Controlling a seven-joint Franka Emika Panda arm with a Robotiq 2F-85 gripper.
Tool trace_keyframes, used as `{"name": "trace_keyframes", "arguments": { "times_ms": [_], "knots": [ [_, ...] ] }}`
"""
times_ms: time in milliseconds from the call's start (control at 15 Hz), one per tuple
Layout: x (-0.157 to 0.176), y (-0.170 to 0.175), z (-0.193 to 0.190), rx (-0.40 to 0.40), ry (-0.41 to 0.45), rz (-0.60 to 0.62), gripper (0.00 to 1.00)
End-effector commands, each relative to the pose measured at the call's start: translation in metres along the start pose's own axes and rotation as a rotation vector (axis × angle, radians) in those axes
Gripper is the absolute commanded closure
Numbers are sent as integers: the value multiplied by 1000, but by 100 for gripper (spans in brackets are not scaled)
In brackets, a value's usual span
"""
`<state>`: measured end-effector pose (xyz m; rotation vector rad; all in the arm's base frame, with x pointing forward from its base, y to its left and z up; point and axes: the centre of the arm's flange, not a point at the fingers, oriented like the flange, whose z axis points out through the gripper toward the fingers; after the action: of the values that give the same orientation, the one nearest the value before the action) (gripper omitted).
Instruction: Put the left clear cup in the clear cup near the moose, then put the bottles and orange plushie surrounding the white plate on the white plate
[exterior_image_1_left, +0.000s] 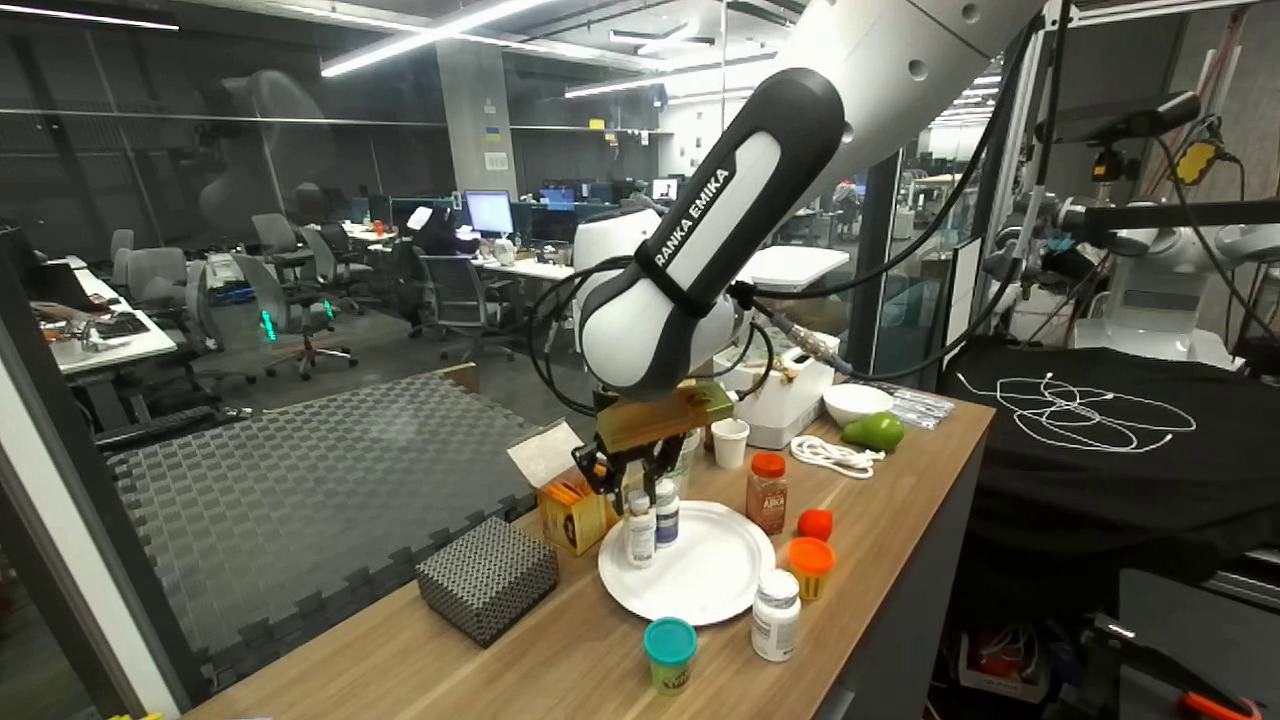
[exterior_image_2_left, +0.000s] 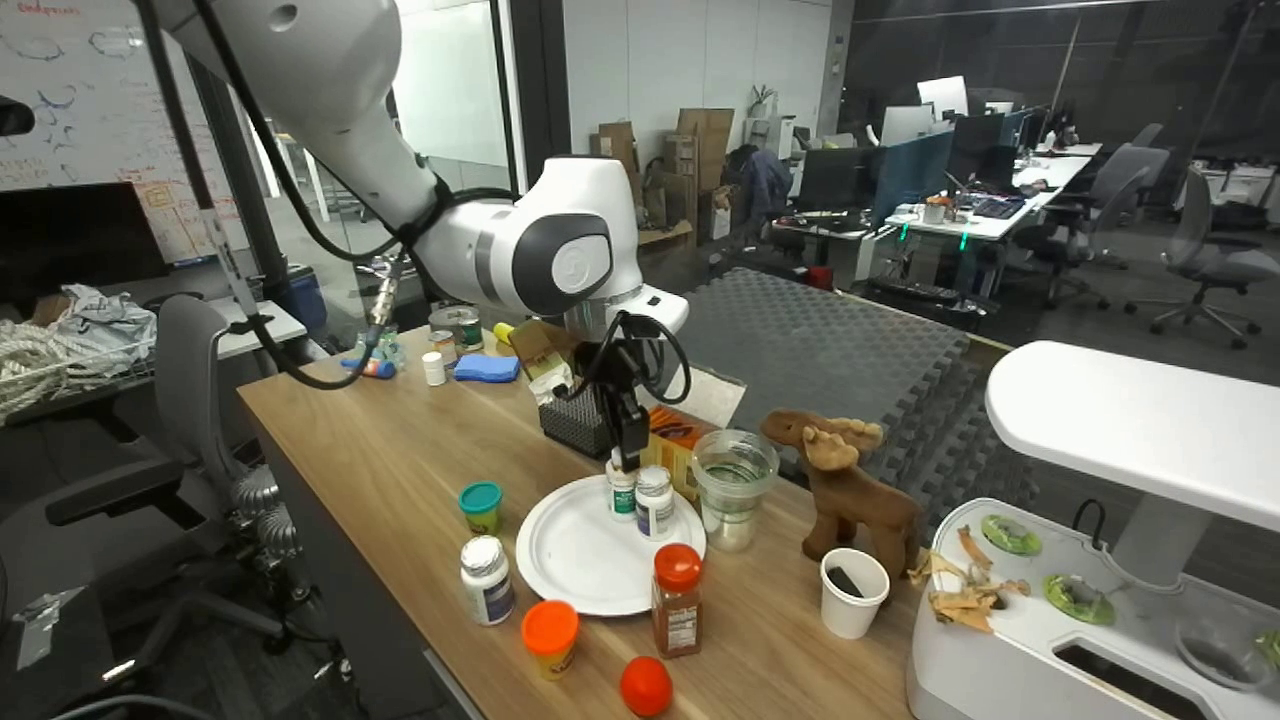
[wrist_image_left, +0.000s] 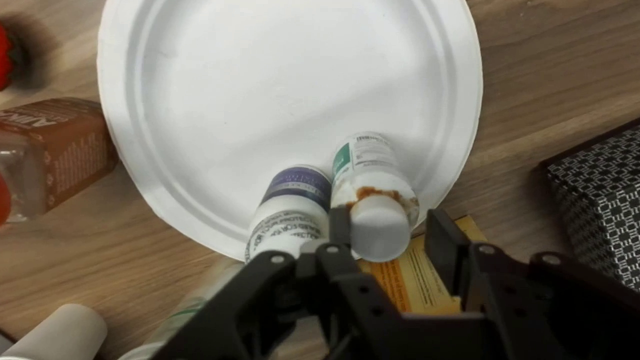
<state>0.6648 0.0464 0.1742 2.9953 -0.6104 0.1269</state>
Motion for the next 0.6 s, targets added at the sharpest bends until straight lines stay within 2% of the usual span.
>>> {"name": "trace_keyframes", "arguments": {
  "times_ms": [0, 200, 533],
  "knots": [
    [4, -6, -9, 13, 1, 6, 23],
    [-4, -1, -24, 26, 15, 6, 2],
    [-22, 6, -54, 43, -12, -53, 0]
  ]
}}
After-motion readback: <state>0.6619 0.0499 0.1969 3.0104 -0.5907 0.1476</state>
